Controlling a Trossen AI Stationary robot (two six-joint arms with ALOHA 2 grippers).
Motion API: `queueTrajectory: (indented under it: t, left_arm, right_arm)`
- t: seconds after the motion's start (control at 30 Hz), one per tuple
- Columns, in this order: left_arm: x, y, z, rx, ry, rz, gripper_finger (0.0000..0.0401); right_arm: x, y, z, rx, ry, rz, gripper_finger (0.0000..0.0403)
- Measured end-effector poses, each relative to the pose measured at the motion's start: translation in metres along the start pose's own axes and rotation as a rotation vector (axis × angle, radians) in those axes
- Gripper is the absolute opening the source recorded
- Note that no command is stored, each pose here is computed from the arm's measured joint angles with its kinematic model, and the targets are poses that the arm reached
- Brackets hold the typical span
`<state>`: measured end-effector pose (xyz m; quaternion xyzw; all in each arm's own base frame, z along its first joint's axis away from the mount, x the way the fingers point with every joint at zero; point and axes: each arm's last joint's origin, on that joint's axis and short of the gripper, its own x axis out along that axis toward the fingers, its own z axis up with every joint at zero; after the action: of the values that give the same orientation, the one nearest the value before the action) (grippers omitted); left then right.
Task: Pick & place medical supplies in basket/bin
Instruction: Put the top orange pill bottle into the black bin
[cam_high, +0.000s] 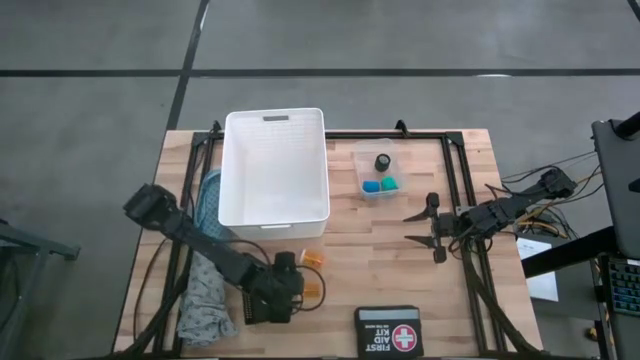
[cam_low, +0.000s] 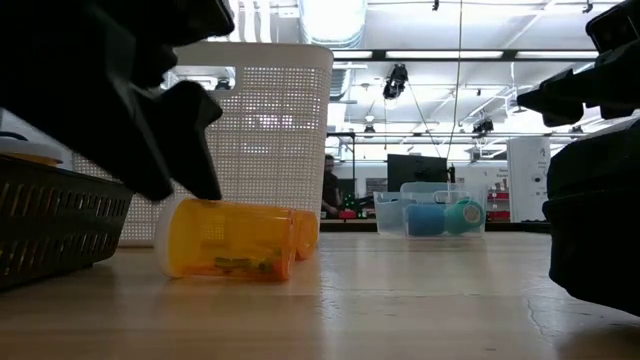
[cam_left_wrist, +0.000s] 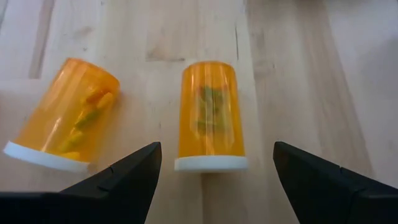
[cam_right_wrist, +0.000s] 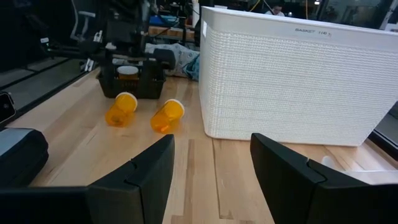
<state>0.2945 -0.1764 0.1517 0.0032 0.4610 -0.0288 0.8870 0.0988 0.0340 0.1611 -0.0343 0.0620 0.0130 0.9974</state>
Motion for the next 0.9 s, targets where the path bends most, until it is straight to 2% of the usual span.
queueTrajectory:
  t: [0.17,0.43,0.9]
  left_arm:
    - [0.011,-0.002,-0.004,-0.003,0.019,-0.012,0.0312]
    - [0.014,-0.002,-0.006,-0.002,0.036,-0.012,0.0310]
    - [0.017,0.002,-0.008,-0.004,0.059,0.001,0.0263]
  right_arm:
    - [0.000,0.000,0.000,0.000,0.000,0.000,0.0206]
    - [0.000,0.000,0.000,-0.001,0.002,0.000,0.0206]
    - [0.000,0.000,-0.001,-0.003,0.006,0.000,0.0206]
